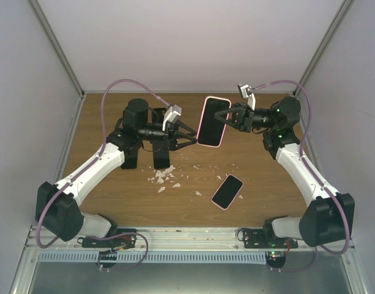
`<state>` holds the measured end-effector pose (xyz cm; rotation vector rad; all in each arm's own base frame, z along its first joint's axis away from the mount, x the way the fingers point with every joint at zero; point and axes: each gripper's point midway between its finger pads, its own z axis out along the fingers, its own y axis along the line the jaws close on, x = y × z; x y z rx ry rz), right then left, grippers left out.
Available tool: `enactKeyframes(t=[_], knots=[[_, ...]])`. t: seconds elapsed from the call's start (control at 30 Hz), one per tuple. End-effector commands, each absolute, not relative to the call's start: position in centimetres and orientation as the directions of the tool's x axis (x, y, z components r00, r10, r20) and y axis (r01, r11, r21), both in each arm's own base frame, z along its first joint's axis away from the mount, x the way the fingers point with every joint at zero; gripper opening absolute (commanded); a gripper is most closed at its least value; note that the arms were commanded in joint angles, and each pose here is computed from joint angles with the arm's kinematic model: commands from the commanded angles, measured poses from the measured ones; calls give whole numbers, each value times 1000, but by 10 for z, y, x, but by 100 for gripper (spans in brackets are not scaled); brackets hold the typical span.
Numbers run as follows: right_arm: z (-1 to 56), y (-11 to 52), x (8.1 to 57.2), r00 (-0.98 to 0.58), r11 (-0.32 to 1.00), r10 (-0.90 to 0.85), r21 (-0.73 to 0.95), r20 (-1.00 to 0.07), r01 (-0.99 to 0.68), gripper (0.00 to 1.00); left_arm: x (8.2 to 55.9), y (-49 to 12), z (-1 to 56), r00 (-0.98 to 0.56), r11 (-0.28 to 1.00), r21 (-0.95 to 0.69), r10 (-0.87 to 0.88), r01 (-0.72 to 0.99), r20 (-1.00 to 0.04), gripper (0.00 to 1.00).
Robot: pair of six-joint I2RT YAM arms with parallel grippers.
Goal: Take the phone out of the phone case
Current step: Remove the phone case from the phone.
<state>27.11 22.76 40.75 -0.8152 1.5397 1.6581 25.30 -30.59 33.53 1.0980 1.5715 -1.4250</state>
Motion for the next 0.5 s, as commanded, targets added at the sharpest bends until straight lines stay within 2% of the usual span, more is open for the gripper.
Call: enactKeyframes(t=[0.0,0.23,0.47], knots=[[428,225,268,-485,-27,115,485,-867,-874,1,263,-311,338,-338,52,-334,95,941,-936,43],[430,224,263,-488,-44,120,486,-865,-873,1,273,-310,328,-350,107,-340,103,934,-931,39],[434,223,252,-487,-81,127,481,-864,-873,0,295,-306,308,-394,228,-362,115,904,-912,30]])
